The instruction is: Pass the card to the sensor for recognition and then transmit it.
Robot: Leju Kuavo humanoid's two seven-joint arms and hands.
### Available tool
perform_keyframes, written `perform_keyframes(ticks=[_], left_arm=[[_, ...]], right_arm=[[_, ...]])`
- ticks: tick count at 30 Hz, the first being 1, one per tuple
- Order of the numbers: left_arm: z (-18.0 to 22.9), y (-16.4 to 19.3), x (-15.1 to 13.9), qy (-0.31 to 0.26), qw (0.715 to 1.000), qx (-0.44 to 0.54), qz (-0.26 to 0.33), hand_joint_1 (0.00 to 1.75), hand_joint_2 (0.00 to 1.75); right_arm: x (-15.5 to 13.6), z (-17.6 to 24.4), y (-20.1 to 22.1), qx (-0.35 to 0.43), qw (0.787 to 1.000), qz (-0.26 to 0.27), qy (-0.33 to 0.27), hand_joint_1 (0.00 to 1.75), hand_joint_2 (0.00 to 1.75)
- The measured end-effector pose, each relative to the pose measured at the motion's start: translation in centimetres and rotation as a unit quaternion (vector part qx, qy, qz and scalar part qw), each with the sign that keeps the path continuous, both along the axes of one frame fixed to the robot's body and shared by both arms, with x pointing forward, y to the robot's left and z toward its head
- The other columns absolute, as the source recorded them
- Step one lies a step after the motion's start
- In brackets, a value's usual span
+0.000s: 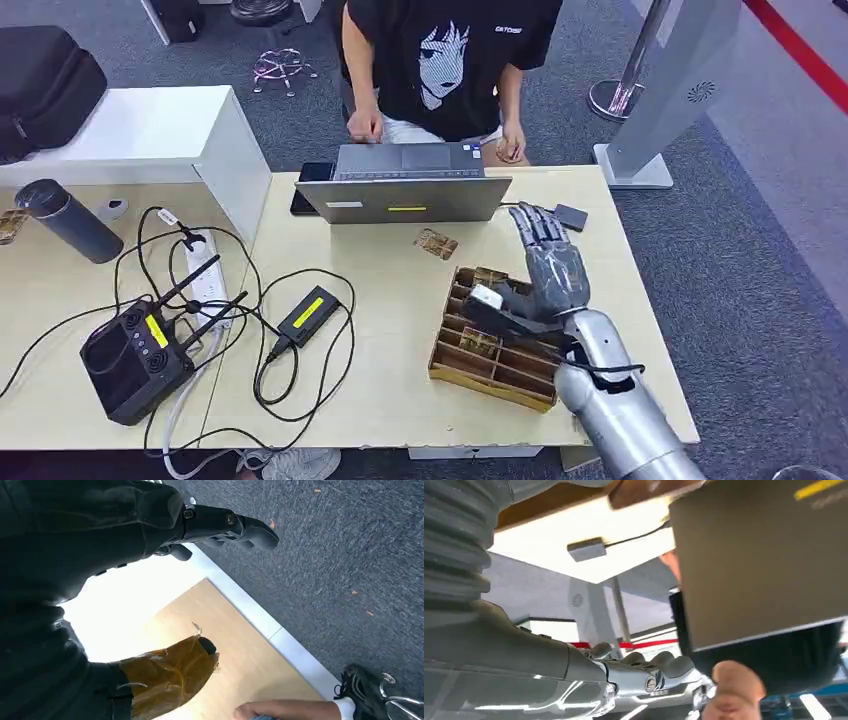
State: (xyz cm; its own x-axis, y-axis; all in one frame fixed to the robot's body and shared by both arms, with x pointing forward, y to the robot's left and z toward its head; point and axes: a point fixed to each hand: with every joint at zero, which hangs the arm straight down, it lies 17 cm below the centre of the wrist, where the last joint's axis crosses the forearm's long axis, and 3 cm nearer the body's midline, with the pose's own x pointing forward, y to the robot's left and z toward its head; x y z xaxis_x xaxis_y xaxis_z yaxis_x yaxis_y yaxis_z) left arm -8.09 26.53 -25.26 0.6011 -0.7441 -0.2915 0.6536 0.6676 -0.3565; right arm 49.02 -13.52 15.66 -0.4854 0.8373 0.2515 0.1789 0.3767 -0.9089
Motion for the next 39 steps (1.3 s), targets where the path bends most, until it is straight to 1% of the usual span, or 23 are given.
perform_keyframes(ticks=[4, 9, 17, 22, 39], left_arm=[[0.0, -0.1, 0.0, 0.0, 1.0, 0.0, 0.002, 0.0, 1.75], [0.0, -0.1, -0.1, -0.001, 1.0, 0.001, 0.005, 0.0, 1.75], [-0.1, -0.3, -0.2, -0.005, 1.0, 0.001, 0.008, 0.0, 1.75], [-0.2, -0.5, -0.1, -0.008, 1.0, 0.001, 0.011, 0.0, 1.75], [-0.2, -0.5, -0.1, -0.008, 1.0, 0.001, 0.012, 0.0, 1.75]], right_arm=[[-0.4, -0.4, -2.2, 0.01, 1.0, -0.017, -0.003, 0.0, 1.75], [-1.7, -1.2, -4.1, 0.015, 0.999, -0.031, -0.006, 0.0, 1.75], [-4.7, -1.7, -5.5, 0.032, 0.999, -0.029, -0.018, 0.0, 1.75], [-5.9, -0.9, -6.0, 0.046, 0.998, -0.03, -0.033, 0.0, 1.75], [-6.5, -0.3, -6.7, 0.055, 0.997, -0.038, -0.04, 0.0, 1.75]])
